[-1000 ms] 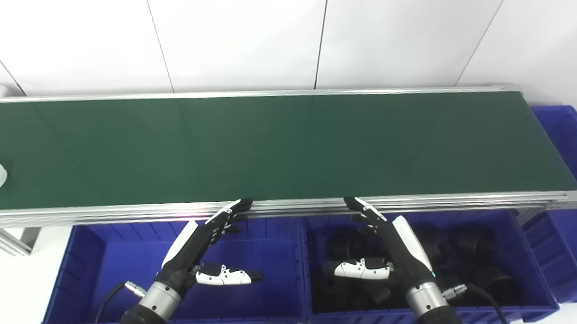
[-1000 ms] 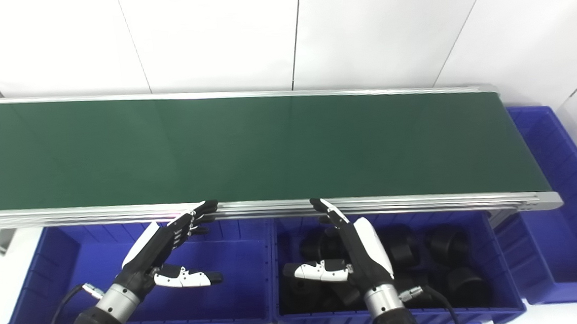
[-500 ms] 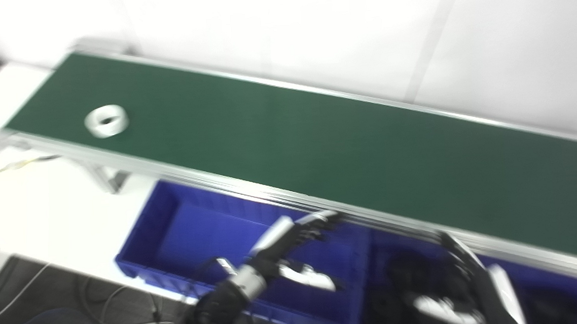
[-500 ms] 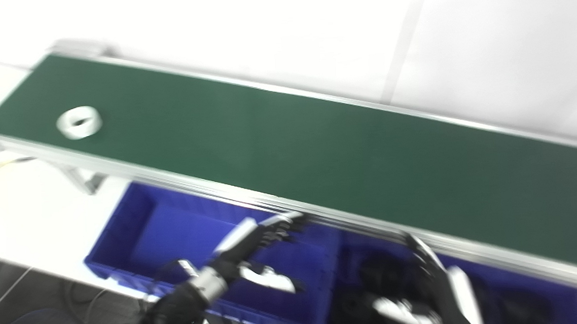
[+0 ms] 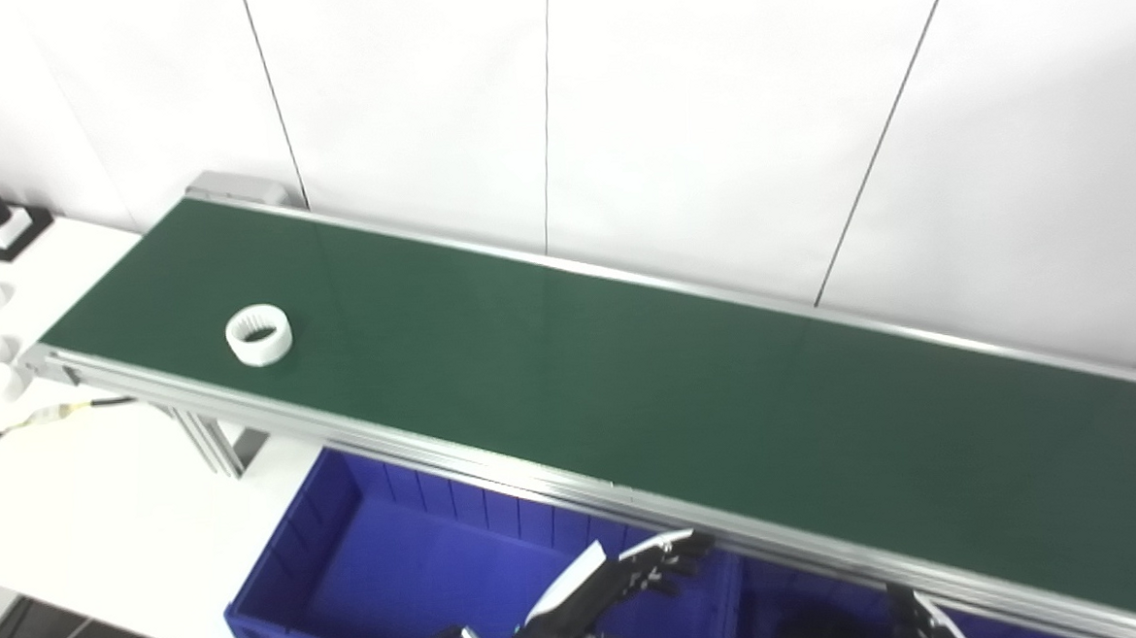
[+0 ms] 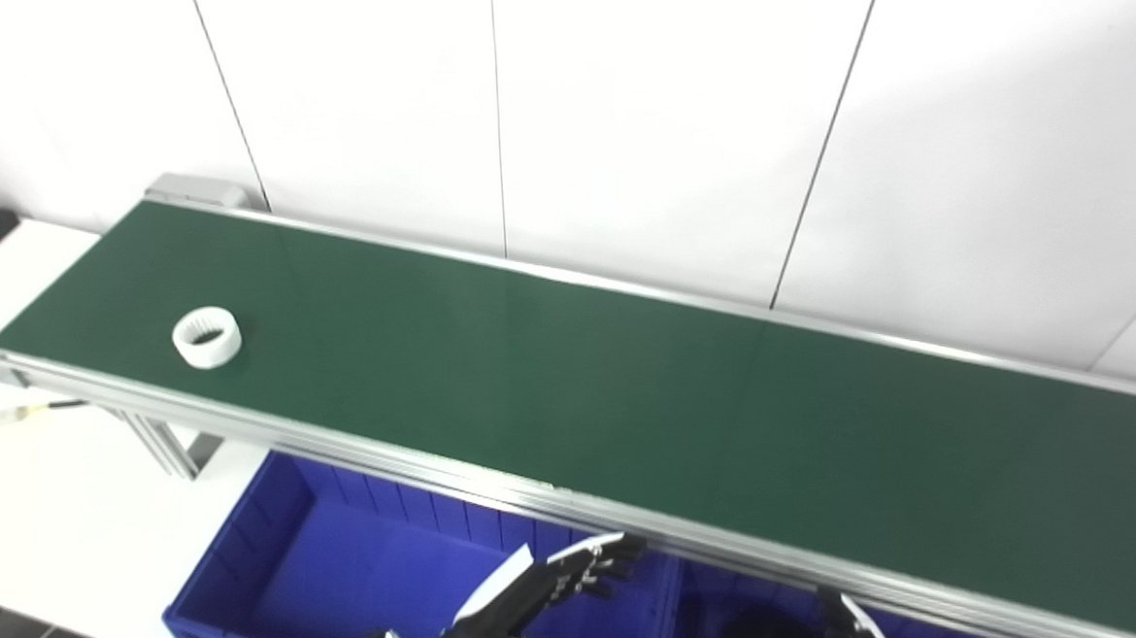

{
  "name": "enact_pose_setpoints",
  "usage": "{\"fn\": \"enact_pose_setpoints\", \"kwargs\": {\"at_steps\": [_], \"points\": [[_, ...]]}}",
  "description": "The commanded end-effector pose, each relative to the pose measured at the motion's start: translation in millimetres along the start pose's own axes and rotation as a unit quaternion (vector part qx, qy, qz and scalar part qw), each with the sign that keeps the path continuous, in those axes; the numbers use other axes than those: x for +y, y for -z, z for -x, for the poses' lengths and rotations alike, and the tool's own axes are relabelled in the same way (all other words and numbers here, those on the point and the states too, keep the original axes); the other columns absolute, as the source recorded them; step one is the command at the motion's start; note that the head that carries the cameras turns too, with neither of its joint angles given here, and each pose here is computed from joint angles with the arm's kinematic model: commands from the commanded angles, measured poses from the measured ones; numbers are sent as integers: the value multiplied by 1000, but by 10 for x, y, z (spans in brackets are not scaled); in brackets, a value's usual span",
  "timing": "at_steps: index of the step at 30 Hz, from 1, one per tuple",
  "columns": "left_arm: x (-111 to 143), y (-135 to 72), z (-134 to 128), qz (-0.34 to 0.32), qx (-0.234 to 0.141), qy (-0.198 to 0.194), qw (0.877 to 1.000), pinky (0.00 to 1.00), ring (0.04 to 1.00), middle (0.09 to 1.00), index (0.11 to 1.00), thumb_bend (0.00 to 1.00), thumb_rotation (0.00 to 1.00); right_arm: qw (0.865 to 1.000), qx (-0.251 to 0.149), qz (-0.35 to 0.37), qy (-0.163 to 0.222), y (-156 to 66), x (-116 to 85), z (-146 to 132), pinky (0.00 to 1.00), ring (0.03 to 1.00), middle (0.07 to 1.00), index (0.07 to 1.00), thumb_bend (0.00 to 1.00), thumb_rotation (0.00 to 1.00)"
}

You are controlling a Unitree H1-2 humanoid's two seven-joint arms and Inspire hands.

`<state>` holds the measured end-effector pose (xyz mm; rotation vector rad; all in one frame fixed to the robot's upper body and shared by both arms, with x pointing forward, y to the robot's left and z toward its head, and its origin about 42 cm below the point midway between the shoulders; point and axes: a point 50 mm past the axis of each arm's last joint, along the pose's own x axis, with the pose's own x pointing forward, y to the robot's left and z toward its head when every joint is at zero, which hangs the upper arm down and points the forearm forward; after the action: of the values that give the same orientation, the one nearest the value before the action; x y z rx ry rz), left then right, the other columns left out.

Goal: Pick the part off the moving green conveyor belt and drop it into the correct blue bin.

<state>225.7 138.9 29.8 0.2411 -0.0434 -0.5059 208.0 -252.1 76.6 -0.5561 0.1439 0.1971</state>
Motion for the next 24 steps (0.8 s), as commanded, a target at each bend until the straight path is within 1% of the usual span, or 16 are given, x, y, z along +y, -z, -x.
{"fn": "enact_pose_setpoints", "kwargs": {"at_steps": [1,5,10,13,17,19,22,24], "points": [[40,-99,-99,-8,-43,-9,999,805,862,896,892,870,269,999,-42,3,15,-108,-32,-37,772,836,868,884,831,224],[37,-73,-102,-5,-55,-12,998,793,854,889,886,877,271,999,-44,1,17,-121,1,-48,753,825,861,875,839,226],[43,-62,-107,-7,-58,-16,998,823,865,882,872,895,290,999,-46,-3,16,-148,36,-63,734,814,853,869,842,205],[47,-51,-111,-4,-55,-20,998,825,865,879,871,909,302,999,-50,-4,16,-140,48,-78,730,811,849,867,849,205],[59,-56,-118,-2,-57,-26,998,821,865,881,872,907,294,998,-52,-14,18,-134,64,-91,728,806,844,864,851,195],[66,-63,-125,2,-59,-32,998,797,852,877,866,902,274,998,-55,-21,20,-131,73,-101,742,810,850,862,858,192],[76,-74,-121,8,-62,-44,997,798,851,873,861,908,264,998,-56,-22,21,-128,82,-114,746,811,852,862,859,191],[82,-103,-107,5,-66,-55,996,817,861,870,854,909,289,998,-57,-25,21,-126,81,-121,745,808,853,862,855,186]]}}
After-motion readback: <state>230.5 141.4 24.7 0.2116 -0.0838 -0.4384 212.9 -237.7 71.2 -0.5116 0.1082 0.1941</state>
